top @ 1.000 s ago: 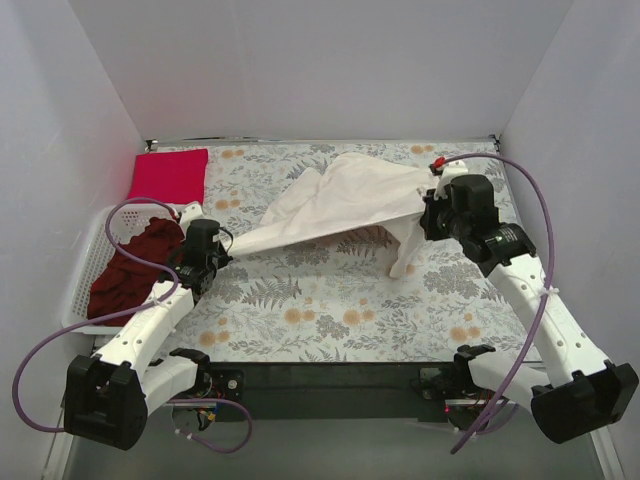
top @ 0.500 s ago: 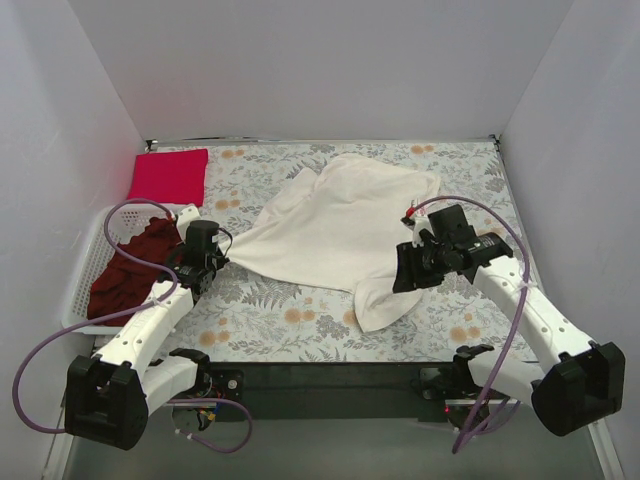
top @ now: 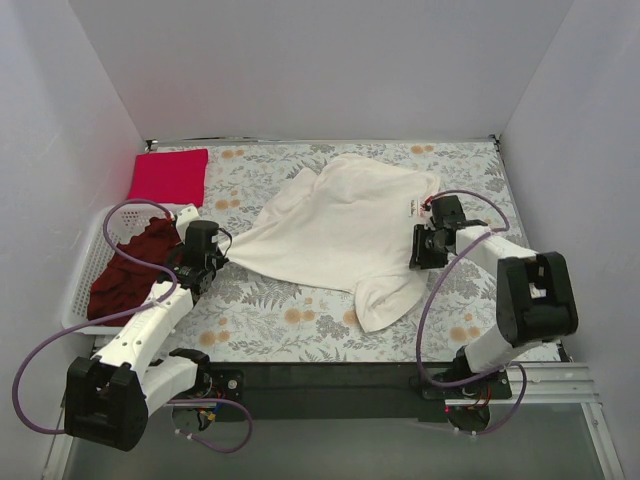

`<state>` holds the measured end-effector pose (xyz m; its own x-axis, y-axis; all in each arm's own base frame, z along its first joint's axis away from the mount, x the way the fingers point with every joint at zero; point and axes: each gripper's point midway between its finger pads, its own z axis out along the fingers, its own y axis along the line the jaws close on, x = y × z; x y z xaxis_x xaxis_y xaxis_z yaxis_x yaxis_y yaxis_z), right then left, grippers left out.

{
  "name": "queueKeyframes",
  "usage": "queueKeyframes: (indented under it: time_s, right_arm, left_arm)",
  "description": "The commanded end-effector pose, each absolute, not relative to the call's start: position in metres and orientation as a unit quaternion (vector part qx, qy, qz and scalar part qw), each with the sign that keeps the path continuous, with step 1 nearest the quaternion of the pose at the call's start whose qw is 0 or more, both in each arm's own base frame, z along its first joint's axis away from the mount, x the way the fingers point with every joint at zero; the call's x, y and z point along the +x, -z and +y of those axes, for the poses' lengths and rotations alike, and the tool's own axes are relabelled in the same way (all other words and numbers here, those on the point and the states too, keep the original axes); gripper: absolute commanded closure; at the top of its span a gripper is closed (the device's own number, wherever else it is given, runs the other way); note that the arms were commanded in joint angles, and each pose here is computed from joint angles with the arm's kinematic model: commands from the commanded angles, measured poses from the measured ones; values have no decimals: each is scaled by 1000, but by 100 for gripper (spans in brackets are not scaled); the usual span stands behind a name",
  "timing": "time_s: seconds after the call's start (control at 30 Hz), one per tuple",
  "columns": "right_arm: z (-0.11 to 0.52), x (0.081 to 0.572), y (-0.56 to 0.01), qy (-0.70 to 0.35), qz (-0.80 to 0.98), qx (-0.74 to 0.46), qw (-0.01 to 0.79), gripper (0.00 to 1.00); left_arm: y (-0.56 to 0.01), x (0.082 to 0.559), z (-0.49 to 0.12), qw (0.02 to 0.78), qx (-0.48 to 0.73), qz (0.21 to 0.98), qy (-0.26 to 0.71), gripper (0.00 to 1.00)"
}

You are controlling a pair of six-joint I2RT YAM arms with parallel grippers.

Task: Fold and stack the t-shirts
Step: Flatten the tshirt out

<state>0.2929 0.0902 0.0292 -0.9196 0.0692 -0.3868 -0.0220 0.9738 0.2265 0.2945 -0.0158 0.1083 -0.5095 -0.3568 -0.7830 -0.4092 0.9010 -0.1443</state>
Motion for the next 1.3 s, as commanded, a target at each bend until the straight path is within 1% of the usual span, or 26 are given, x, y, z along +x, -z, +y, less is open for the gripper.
queueKeyframes:
  time_s: [0.0, 0.03, 0.1, 0.13, 0.17, 0.2, 0.3, 0.4, 0.43, 0.47, 0.53, 0.6, 0.63, 0.67, 0.8, 1.13, 1.27]
  right_arm:
    - [80, 367, -41, -88, 956, 26, 277, 58]
    - [70, 379, -40, -64, 956, 32, 284, 58]
    - [64, 403, -33, -50, 957, 33, 284, 59]
    - [60, 430, -52, -42, 948, 34, 314, 59]
    - [60, 440, -45, -37, 950, 33, 310, 59]
    - [59, 464, -64, -33, 940, 27, 338, 59]
    - [61, 482, -74, -30, 938, 16, 346, 56]
    - [60, 466, -91, -32, 940, 17, 340, 52]
    - [59, 459, -108, -36, 934, 21, 355, 50]
    - [57, 438, -94, -36, 941, 26, 335, 50]
    - [60, 415, -104, -61, 939, 35, 337, 50]
    - [61, 382, -85, -78, 948, 60, 304, 50]
    - [69, 371, -91, -106, 945, 60, 304, 50]
    - [70, 353, -76, -114, 950, 71, 281, 50]
    - [70, 325, -61, -130, 954, 79, 259, 52]
    - [79, 311, -39, -172, 953, 80, 238, 56]
    - [79, 306, -36, -172, 954, 78, 234, 58]
  left_arm:
    - [-125, 300, -8, 466, -232, 853, -41, 100]
    - [-124, 299, -8, 464, -232, 854, -41, 100]
    - [-123, 300, -8, 463, -230, 855, -40, 100]
    - [-124, 300, -9, 463, -230, 855, -38, 100]
    - [-124, 301, -10, 464, -230, 854, -37, 100]
    - [-123, 301, -10, 463, -229, 855, -38, 100]
    - [-124, 302, -11, 464, -228, 855, -34, 100]
    - [-124, 301, -12, 464, -228, 856, -32, 100]
    - [-124, 302, -12, 464, -227, 856, -31, 100]
    - [-125, 302, -12, 465, -228, 855, -30, 100]
    - [-124, 302, -14, 464, -226, 856, -26, 100]
    - [-125, 302, -15, 465, -225, 856, -23, 100]
    - [-126, 302, -15, 466, -224, 856, -23, 100]
    - [-126, 302, -14, 467, -225, 855, -24, 100]
    - [-128, 302, -14, 469, -226, 853, -22, 100]
    - [-127, 301, -15, 469, -225, 854, -21, 100]
    - [-127, 301, -15, 468, -223, 855, -20, 100]
